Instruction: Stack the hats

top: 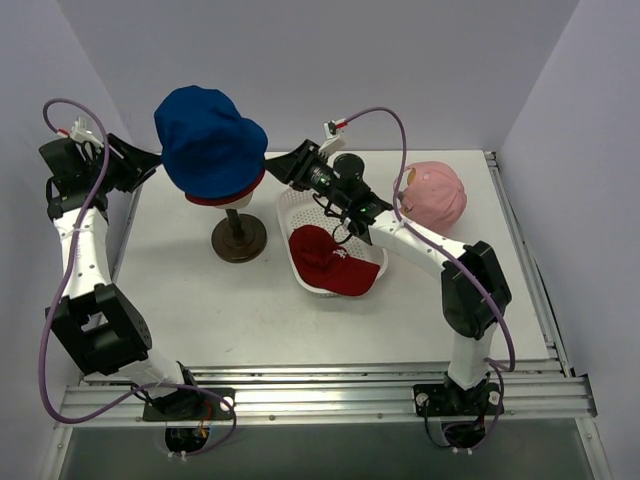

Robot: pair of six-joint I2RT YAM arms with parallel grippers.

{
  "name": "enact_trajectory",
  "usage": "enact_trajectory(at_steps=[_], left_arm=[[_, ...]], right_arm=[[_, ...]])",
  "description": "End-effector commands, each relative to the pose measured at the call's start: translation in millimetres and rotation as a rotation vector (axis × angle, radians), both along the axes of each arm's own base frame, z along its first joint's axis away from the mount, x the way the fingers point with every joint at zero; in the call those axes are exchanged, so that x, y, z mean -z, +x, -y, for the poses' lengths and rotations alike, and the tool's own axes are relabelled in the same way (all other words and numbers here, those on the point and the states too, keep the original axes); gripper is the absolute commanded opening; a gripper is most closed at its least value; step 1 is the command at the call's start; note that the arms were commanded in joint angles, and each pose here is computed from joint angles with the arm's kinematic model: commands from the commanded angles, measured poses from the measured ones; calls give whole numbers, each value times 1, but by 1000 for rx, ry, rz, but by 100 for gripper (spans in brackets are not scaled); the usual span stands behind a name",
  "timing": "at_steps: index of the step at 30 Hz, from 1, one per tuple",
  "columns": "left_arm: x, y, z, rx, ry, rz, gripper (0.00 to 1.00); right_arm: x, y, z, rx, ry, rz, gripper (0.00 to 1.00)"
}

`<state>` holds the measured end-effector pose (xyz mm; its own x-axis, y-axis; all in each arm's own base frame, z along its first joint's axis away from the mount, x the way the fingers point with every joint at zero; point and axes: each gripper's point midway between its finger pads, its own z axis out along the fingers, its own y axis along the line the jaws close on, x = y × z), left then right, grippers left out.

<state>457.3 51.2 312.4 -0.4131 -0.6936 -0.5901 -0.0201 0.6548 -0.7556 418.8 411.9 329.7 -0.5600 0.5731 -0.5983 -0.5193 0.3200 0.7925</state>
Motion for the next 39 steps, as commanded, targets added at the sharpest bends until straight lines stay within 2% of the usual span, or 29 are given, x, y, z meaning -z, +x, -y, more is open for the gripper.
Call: enact_trajectory(at_steps=[1,8,18,25,29,39], left_arm=[[-30,4,-4,-3,48,71,56],[-27,-1,-18,-81,47,26,61],[-41,-19,-41,-175,-7,74,66],[-65,-24,-15,-38,-93,209,67],[-77,-27,-4,5,-66,272,68],[-71,-19,20,79,-54,274,68]], right_arm=[[-52,-7,16,32,-9,139,32],[-61,10,32,70,23,125,37],[-89,25,24,36,84,178,44],[-87,33,9,-13,120,168,46],[-81,36,4,-15,122,159,46],[-76,38,-5,-45,136,160,46]])
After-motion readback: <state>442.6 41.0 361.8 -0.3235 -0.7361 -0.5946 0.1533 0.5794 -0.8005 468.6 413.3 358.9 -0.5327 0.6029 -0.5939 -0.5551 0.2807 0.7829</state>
